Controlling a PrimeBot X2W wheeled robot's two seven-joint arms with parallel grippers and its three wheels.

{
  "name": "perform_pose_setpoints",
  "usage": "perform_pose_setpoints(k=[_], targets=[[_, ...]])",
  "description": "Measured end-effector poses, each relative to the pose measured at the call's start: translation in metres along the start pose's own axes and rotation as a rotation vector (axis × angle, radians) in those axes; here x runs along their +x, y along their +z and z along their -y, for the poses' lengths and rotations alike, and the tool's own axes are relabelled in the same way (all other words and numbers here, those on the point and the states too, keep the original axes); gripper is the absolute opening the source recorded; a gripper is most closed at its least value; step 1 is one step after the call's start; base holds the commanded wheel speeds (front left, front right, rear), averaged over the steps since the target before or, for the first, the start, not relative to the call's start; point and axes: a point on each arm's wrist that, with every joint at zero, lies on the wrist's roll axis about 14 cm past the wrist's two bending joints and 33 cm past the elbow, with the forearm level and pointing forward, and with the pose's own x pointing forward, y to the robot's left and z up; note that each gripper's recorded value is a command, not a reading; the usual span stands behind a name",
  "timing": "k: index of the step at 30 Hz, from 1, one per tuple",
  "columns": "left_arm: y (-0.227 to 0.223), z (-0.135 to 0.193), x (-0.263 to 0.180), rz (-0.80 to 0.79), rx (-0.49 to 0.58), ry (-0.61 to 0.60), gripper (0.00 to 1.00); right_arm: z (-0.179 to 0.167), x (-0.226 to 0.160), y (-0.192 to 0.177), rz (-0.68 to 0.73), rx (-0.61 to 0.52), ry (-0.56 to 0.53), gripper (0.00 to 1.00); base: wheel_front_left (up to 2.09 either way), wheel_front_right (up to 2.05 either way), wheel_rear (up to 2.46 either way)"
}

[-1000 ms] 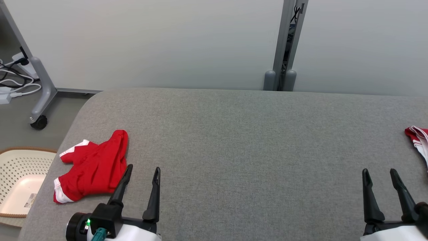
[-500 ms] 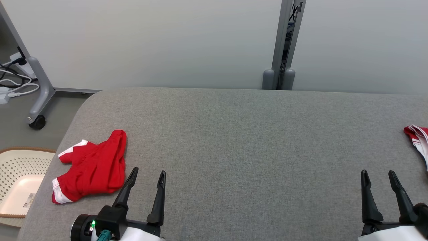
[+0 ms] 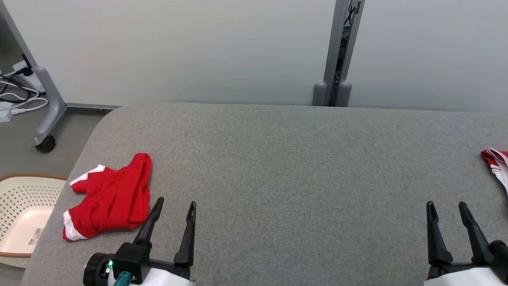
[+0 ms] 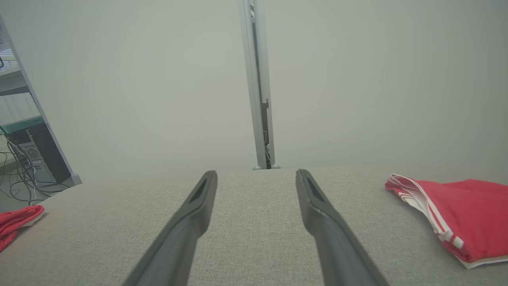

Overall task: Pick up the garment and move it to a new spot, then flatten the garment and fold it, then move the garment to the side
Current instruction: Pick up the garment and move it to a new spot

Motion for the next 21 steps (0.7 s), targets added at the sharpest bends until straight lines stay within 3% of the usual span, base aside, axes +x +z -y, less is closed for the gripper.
perform_pose_setpoints(k=[21], targets=[[0.0021,-0.0060,-0.0023,0.006,0.013,0.012,1.00,-0.0079,0.0046,-0.0015,-0.002,0.027,0.021,1.00,0.00,0.00,0.00]])
